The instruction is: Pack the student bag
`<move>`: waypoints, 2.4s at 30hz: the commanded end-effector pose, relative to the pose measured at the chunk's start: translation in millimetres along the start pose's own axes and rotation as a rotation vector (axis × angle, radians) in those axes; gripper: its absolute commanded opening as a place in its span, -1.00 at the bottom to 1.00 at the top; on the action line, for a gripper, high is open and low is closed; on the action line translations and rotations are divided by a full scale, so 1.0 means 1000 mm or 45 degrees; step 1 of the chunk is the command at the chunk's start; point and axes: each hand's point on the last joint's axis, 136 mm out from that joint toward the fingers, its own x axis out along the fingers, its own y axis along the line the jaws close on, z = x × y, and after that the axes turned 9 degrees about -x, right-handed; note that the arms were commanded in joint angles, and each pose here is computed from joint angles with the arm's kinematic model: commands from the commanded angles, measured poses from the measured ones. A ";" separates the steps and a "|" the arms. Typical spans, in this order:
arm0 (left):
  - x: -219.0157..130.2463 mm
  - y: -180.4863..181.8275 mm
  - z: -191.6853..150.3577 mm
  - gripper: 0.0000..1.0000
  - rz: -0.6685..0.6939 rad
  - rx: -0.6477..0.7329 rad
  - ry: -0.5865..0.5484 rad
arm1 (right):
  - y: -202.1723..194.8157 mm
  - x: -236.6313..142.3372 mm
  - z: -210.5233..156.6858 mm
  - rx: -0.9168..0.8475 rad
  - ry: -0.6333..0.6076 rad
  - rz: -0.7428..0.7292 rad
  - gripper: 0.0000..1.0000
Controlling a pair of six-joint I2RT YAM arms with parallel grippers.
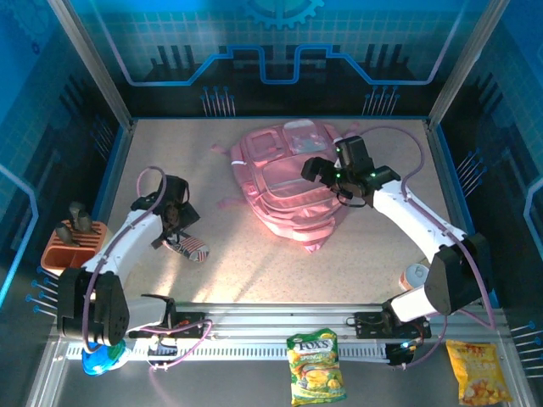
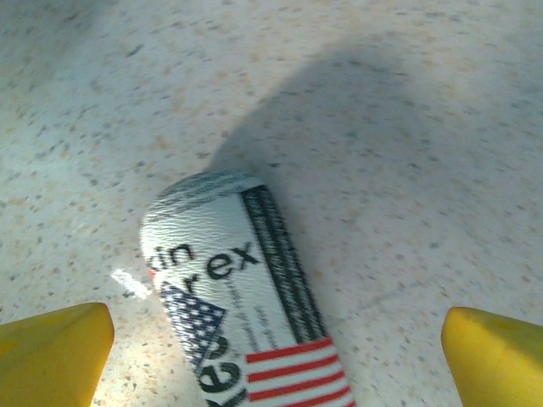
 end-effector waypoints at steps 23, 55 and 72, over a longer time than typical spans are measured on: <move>0.062 0.009 -0.025 0.63 0.102 -0.239 0.222 | 0.011 0.008 -0.002 -0.042 0.020 0.010 1.00; -0.101 -0.227 -0.042 -0.02 -0.948 -0.034 0.589 | 0.186 0.032 -0.084 -0.450 0.166 0.670 0.84; -0.111 -0.241 -0.049 0.19 -1.019 -0.060 0.652 | 0.198 0.053 -0.070 -0.357 0.141 0.683 -0.14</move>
